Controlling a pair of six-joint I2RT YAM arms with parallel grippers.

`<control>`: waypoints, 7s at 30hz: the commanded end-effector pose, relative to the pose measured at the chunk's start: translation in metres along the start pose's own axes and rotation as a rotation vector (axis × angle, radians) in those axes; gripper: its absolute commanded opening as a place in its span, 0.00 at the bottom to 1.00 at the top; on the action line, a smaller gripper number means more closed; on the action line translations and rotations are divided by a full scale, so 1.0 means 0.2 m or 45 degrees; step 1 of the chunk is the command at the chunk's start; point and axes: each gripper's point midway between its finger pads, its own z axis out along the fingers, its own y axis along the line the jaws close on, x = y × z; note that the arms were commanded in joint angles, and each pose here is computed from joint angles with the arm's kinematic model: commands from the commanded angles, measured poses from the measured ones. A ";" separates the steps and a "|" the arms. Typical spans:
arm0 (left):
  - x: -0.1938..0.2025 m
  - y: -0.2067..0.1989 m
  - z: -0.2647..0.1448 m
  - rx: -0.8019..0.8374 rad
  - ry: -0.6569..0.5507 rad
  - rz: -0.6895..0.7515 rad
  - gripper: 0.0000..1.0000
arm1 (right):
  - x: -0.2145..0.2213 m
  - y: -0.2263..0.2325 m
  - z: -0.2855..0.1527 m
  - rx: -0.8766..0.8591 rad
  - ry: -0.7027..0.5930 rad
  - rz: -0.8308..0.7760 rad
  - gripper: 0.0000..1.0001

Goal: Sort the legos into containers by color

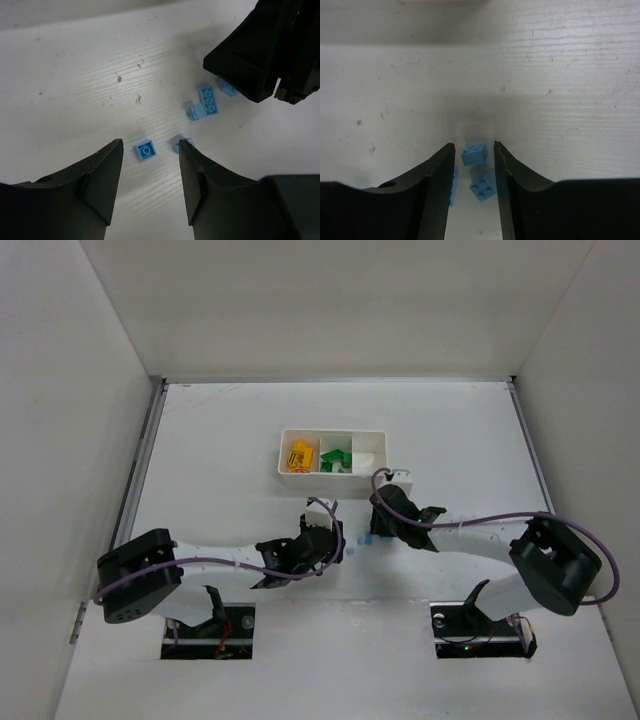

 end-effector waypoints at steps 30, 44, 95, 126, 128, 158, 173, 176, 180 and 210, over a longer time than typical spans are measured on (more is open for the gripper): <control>0.09 -0.03 0.07 -0.080 0.057 0.107 0.39 | -0.70 0.28 -0.29 -0.282 -0.431 0.028 0.24; 0.10 0.02 0.09 -0.159 0.051 0.144 0.34 | -1.05 0.30 -0.16 -0.238 -0.569 0.065 0.54; -1.09 -0.13 0.58 -0.047 -0.310 0.003 0.43 | 0.05 -0.09 -0.23 0.022 -0.151 0.180 0.43; 0.01 -0.16 -0.05 0.043 0.029 0.099 0.50 | -0.65 0.11 -0.36 -0.097 -0.473 0.110 0.21; 0.02 -0.16 -0.04 0.023 0.029 0.116 0.50 | -0.78 0.17 -0.35 -0.142 -0.520 0.122 0.21; 0.14 -0.22 0.12 -0.036 0.082 0.244 0.33 | -0.64 0.13 -0.33 -0.273 -0.515 0.176 0.49; 0.06 -0.18 0.11 -0.071 0.027 0.249 0.13 | -0.41 0.04 -0.30 -0.267 -0.427 0.204 0.49; 0.01 -0.17 0.10 -0.067 0.006 0.240 0.13 | -0.34 0.03 -0.31 -0.273 -0.395 0.194 0.50; -0.11 -0.17 0.05 -0.054 -0.049 0.205 0.13 | -0.24 0.01 -0.31 -0.271 -0.348 0.182 0.50; -1.10 -0.22 0.62 0.008 -0.283 0.056 0.45 | 0.03 0.04 -0.21 -0.137 -0.129 0.053 0.45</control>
